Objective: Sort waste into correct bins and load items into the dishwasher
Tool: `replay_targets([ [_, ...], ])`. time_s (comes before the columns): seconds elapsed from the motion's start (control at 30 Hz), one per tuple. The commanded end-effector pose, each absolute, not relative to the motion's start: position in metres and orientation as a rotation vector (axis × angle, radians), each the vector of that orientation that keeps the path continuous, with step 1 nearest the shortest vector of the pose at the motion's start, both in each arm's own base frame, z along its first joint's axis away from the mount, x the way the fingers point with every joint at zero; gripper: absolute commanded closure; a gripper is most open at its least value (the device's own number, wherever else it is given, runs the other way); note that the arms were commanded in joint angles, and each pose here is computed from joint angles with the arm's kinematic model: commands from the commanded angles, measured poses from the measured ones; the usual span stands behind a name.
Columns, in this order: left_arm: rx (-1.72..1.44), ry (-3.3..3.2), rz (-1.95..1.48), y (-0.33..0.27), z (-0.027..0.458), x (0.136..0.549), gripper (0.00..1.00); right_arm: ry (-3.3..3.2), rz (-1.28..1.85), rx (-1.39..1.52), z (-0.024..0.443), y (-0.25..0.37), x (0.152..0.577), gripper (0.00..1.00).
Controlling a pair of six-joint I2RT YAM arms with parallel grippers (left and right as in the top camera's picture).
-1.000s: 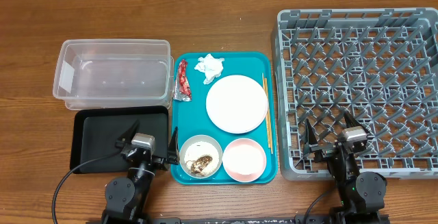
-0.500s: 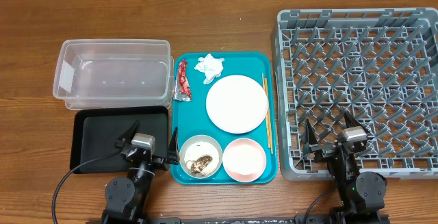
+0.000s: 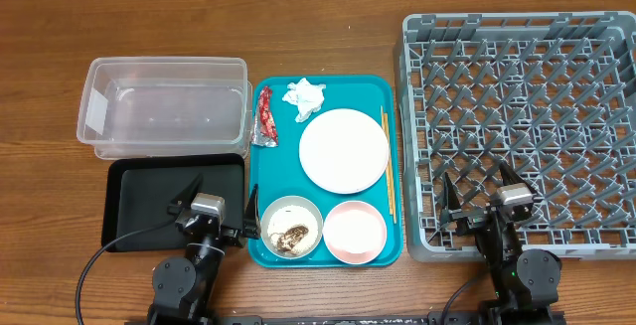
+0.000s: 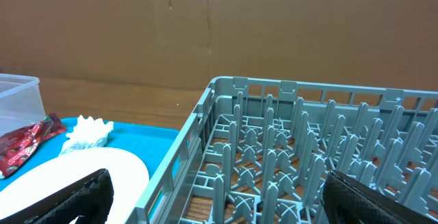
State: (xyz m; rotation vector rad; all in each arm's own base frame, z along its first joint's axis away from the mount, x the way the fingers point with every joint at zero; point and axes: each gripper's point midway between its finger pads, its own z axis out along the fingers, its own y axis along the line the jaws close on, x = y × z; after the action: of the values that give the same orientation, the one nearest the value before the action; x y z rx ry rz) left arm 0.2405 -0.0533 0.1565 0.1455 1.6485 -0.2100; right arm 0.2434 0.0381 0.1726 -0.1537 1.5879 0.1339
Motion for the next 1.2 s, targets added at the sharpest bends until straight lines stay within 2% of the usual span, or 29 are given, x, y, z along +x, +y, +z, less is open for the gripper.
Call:
replay_targets([
  [0.0, 0.151, 1.643, -0.186, -0.051, 0.156, 0.241, 0.00, 1.584, 0.127, -0.153, 0.171, 0.037, 0.244, 0.00],
  [0.87, 0.151, 1.644, -0.186, -0.051, 0.156, 0.241, 0.00, 1.584, 0.127, -0.153, 0.171, 0.037, 0.244, 0.00],
  [1.07, 0.163, 1.581, -0.251, -0.059, 0.172, 0.240, 0.00, 1.582, 0.130, -0.154, 0.171, 0.038, 0.244, 0.00],
  [1.17, 0.172, 1.586, -0.310, -0.067, 0.171, 0.237, 0.00, 1.578, 0.235, -0.150, 0.173, 0.049, 0.241, 0.00],
])
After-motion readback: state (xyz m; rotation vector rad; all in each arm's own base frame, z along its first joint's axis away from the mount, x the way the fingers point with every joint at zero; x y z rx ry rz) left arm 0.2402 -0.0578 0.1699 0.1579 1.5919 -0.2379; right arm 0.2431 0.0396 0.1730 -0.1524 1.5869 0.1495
